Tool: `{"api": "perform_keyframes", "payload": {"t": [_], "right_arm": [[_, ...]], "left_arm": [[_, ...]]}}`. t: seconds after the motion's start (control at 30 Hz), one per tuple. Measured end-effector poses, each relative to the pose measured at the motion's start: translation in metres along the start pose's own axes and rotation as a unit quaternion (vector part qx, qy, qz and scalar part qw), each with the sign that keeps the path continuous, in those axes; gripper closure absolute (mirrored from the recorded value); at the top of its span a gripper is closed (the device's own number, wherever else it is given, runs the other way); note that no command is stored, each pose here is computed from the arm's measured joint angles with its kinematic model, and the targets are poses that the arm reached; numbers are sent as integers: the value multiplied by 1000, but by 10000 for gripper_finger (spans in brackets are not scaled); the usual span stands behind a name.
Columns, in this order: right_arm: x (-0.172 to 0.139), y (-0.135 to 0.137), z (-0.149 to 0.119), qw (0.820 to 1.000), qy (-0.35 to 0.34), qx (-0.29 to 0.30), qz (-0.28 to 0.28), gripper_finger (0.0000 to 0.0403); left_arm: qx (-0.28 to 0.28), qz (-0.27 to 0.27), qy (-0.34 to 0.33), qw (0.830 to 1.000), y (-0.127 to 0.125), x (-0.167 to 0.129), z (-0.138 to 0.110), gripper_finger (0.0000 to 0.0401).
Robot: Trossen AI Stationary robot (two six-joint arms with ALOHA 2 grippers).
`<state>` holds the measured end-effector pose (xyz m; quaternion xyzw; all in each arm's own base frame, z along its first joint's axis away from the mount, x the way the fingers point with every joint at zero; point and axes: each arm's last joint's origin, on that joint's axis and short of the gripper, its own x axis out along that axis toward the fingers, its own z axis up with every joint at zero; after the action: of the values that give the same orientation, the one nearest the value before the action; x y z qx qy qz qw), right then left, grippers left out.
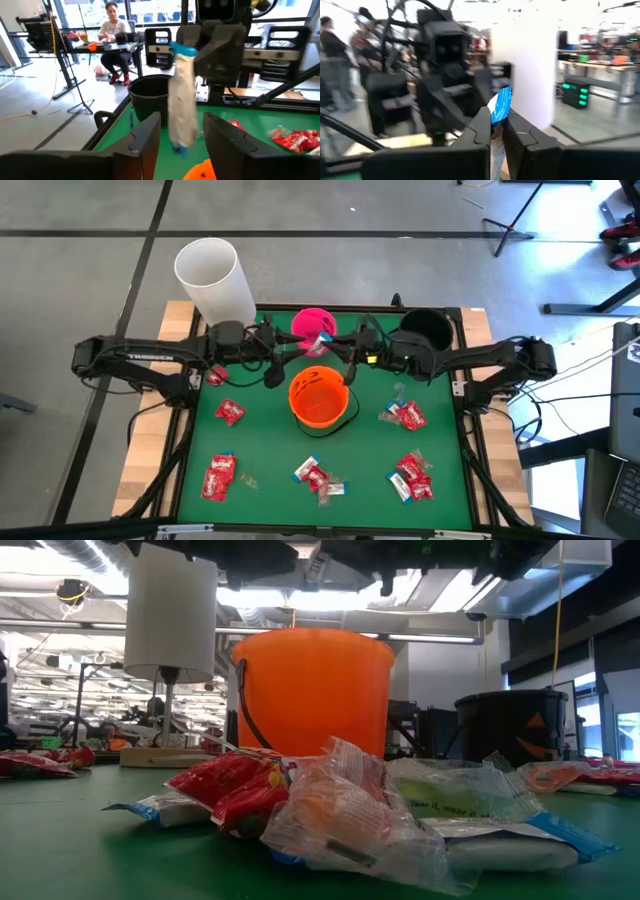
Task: Sort candy
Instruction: Put the white candy into the black bucket
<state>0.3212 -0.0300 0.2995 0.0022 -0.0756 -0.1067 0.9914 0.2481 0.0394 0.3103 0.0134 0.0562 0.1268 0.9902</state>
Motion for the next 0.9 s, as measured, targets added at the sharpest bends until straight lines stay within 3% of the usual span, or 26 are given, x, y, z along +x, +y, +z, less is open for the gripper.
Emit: {"api": "perform_keyframes", "payload": {"t": [0.33, 0.57, 0.9], "right_arm": [[-56, -12, 48, 993, 77, -34, -85, 380], [-108, -23, 69, 977, 136, -34, -159, 386], [-172, -37, 43, 944, 184, -7, -274, 378]], "left_arm": [[-9, -44, -18, 999, -8, -31, 16, 260], [-5, -43, 15, 999, -7, -32, 5, 260], [-36, -34, 34, 998, 0, -31, -25, 260]]}}
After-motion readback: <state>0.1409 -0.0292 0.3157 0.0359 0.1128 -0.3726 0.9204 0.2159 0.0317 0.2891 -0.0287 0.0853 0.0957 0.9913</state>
